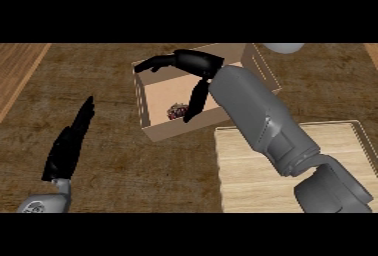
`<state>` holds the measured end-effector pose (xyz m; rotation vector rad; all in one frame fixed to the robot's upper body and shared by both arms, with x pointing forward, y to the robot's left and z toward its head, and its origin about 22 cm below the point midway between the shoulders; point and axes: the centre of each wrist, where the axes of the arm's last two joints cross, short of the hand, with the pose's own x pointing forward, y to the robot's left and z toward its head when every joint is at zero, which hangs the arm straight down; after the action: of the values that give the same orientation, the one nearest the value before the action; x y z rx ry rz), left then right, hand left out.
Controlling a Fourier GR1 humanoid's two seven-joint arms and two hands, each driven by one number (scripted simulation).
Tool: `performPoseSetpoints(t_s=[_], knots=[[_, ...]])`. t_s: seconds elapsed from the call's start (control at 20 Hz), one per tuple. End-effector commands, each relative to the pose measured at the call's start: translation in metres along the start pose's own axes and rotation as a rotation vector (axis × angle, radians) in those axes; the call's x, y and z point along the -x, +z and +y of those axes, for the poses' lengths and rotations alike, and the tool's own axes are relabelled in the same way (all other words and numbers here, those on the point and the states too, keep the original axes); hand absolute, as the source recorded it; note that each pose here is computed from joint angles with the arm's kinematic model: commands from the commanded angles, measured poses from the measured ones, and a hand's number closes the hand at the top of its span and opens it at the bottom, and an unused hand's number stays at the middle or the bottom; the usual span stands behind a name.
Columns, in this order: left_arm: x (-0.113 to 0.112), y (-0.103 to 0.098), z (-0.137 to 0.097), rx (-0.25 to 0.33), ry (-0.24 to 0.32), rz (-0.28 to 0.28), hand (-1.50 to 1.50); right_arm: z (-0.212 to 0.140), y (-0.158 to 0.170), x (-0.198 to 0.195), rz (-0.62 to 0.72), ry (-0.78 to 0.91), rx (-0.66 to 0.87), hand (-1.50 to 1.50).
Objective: Pick the cupcake from the tray and place it in the cardboard box
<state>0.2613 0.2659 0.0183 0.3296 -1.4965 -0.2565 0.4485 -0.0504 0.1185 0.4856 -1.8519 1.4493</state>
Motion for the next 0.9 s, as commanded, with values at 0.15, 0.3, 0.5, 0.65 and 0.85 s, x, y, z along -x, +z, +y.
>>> performPoseSetpoints(t_s=[0.15, 0.3, 0.5, 0.65, 0.85], knots=[[-0.001, 0.004, -0.001, 0.007, -0.017, -0.017, 0.0, -0.028, 0.026, 0.005, -0.04, -0.33, 0.156, -1.5], [0.0, -0.001, -0.004, 0.016, 0.001, -0.012, 0.0, -0.06, 0.042, -0.003, -0.045, -0.411, 0.238, -1.5], [-0.008, -0.006, -0.005, 0.025, 0.006, -0.029, 0.0, -0.084, 0.069, -0.004, 0.018, -0.423, 0.393, -1.5], [-0.015, -0.004, -0.01, 0.039, -0.004, -0.066, 0.0, -0.109, 0.098, -0.009, 0.057, -0.408, 0.472, -1.5], [-0.021, -0.009, -0.011, 0.046, 0.008, -0.084, 0.0, -0.122, 0.119, -0.012, 0.065, -0.428, 0.517, -1.5]])
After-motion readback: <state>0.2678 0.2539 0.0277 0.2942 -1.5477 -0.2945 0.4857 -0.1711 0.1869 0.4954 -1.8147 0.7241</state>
